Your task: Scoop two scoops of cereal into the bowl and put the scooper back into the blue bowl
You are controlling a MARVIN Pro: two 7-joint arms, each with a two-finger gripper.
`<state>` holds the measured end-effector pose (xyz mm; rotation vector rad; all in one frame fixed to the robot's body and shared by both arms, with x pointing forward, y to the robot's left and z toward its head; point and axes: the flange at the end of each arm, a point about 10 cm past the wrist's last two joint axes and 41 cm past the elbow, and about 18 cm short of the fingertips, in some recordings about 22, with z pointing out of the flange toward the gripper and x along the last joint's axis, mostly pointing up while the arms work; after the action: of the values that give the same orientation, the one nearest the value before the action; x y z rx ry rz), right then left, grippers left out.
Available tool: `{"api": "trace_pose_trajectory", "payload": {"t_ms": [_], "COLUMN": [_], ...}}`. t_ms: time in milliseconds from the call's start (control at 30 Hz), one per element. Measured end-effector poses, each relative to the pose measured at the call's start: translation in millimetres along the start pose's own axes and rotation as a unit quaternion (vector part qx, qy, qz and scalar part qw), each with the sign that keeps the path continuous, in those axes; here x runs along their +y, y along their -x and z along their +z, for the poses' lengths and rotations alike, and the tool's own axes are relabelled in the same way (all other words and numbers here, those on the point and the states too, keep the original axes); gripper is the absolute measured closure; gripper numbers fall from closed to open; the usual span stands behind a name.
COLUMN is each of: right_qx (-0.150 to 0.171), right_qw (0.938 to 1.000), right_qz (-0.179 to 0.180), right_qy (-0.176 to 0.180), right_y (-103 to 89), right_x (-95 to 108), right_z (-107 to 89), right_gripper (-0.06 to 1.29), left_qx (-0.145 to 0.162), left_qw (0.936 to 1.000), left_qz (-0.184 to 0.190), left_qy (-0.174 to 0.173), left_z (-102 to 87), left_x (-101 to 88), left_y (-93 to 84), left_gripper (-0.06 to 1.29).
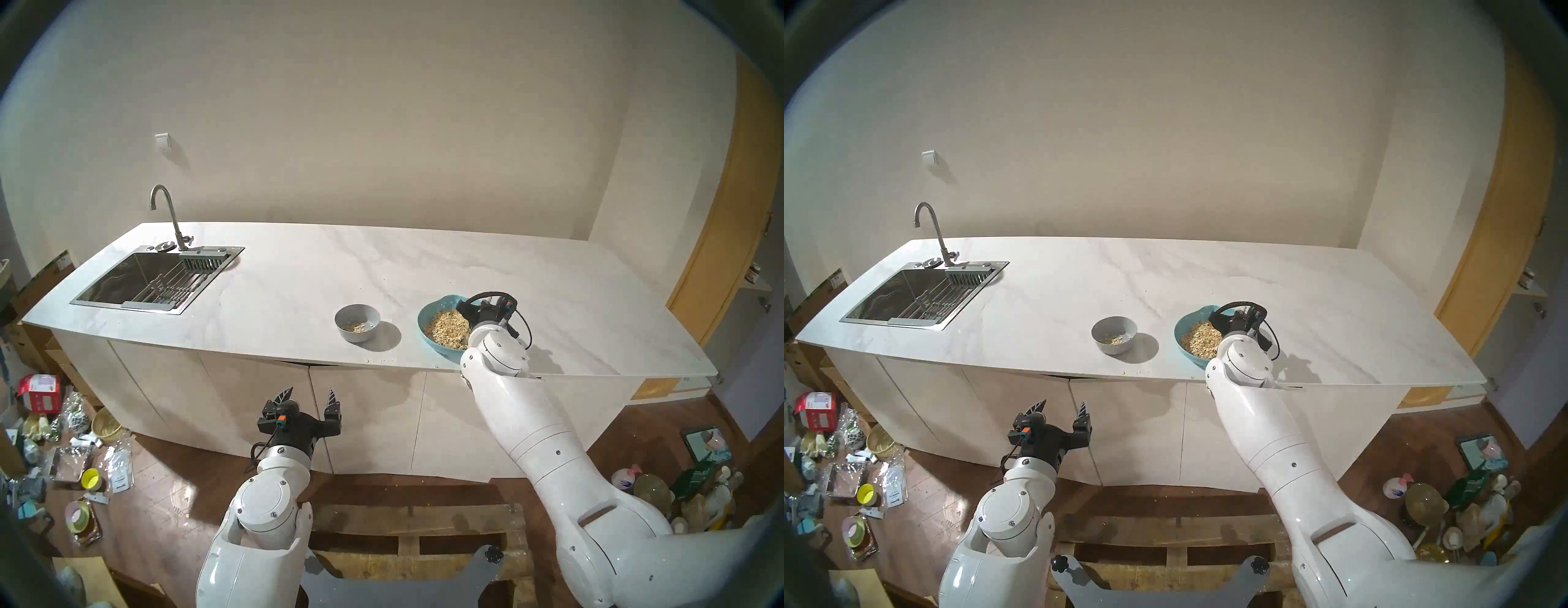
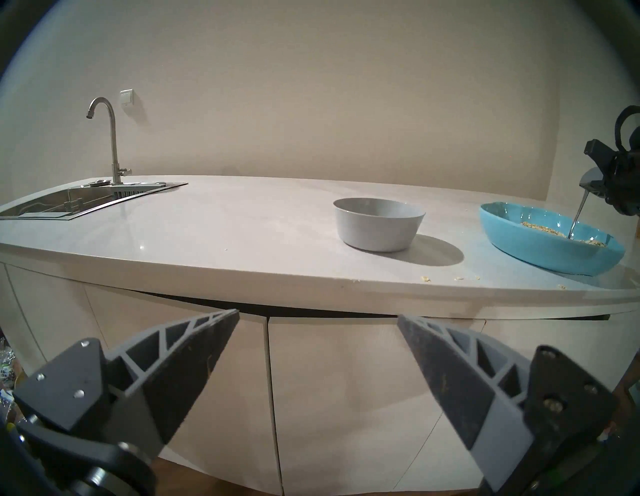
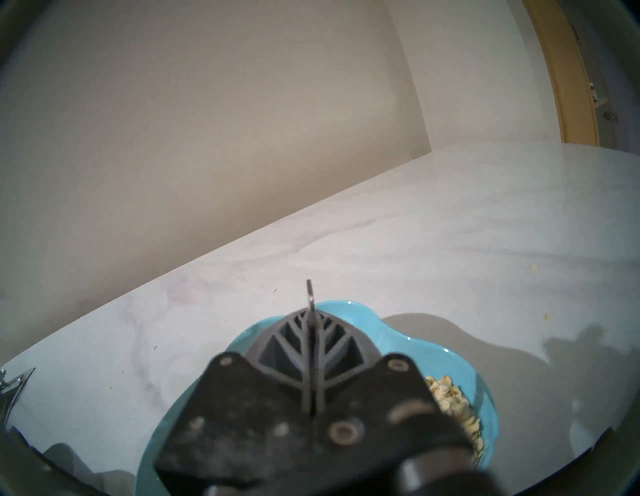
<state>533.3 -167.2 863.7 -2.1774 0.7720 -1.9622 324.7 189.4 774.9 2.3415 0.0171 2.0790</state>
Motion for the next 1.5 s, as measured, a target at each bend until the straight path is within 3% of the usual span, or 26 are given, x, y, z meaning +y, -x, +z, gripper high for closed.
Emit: {"api": "trace_pose_trajectory", "payload": {"t_ms": [767, 1233, 1500], "right_qx": [-0.018, -0.041, -0.037], "right_qw": [0.9959, 0.9940, 0.9910], "right_qz": [0.070, 0.098, 0.127], "right_qy": [0.054, 0.027, 0.020], "right_y": [3.3, 13.9, 4.6], "right_x": [-17, -43, -48], "right_z": [6.4, 8.6, 7.3], "right_gripper": [1.25, 1.25, 1.25], "left_qx": [0.000, 0.000, 0.000], "left_qw": [1.0000, 1.0000, 1.0000], "left_qz": [0.000, 0.000, 0.000], "left_qy": [0.000, 0.000, 0.000], "left_z": [0.0, 0.0, 0.0], "left_x": [0.0, 0.0, 0.0], "left_y": [0.0, 0.1, 0.1], "left_gripper": [-0.01, -0.01, -0.01]}}
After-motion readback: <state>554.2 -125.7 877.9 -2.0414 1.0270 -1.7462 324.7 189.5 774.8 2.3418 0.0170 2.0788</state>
